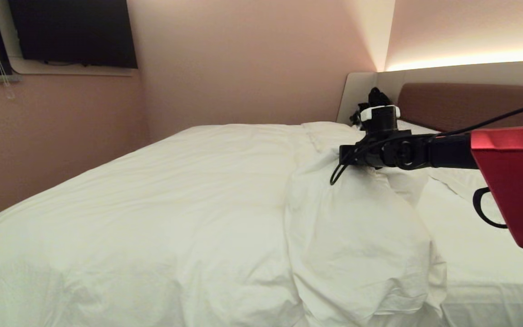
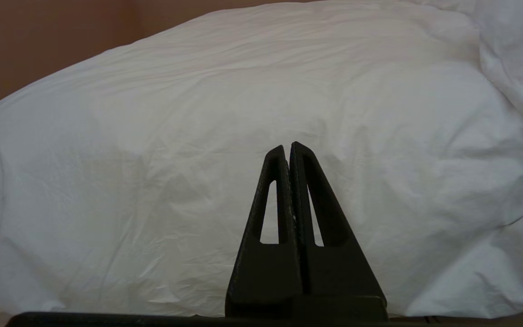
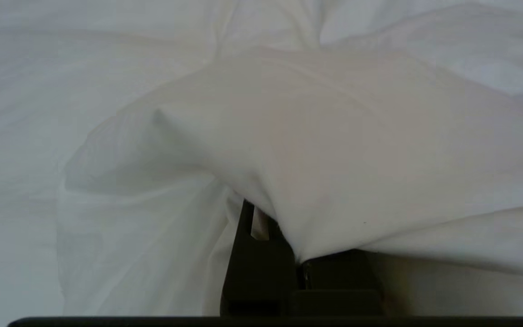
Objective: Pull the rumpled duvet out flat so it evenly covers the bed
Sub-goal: Flatten the corners of the folded blanket
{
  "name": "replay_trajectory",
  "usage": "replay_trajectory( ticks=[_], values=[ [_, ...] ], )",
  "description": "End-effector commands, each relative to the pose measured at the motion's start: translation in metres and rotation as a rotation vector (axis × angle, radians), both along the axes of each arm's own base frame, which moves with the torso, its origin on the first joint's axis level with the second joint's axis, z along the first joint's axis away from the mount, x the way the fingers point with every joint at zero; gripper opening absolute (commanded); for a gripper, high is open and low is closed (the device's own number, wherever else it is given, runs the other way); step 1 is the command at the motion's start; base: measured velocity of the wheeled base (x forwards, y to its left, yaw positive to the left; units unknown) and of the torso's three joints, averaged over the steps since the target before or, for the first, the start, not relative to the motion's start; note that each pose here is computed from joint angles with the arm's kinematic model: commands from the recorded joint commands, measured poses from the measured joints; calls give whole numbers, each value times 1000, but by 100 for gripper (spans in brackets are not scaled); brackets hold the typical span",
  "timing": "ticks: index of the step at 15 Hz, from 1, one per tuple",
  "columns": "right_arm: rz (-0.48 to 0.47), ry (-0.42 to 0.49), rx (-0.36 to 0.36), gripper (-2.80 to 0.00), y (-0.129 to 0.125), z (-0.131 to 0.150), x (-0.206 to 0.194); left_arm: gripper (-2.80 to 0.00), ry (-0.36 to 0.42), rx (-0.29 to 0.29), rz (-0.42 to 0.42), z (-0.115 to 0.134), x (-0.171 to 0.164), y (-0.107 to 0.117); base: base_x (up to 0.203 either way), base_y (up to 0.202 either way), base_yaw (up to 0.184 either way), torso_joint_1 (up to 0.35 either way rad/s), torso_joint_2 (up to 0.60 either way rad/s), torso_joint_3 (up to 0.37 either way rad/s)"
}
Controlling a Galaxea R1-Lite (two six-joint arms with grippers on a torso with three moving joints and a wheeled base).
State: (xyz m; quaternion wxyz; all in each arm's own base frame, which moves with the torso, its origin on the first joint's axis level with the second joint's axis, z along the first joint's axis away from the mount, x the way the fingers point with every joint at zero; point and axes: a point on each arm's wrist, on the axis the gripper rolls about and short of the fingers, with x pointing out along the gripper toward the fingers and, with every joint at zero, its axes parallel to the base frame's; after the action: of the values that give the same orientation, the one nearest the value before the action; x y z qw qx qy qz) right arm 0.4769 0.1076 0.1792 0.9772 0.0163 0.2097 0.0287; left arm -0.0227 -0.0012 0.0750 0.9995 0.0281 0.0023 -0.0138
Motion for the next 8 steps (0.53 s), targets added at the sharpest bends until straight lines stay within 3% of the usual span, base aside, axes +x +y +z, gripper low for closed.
replay_trajectory(
  ticks=[1, 3, 8],
  values=[
    [-18, 96, -24, -280, -3, -52, 18, -280, 1, 0, 0, 0, 0, 0, 0, 0, 0, 0, 0, 0],
    [-48, 152, -36, -280, -16, -84, 28, -280, 1, 0, 0, 0, 0, 0, 0, 0, 0, 0, 0, 0],
    [-80, 218, -54, -280, -25, -119, 35, -280, 1, 0, 0, 0, 0, 0, 0, 0, 0, 0, 0, 0]
  ],
)
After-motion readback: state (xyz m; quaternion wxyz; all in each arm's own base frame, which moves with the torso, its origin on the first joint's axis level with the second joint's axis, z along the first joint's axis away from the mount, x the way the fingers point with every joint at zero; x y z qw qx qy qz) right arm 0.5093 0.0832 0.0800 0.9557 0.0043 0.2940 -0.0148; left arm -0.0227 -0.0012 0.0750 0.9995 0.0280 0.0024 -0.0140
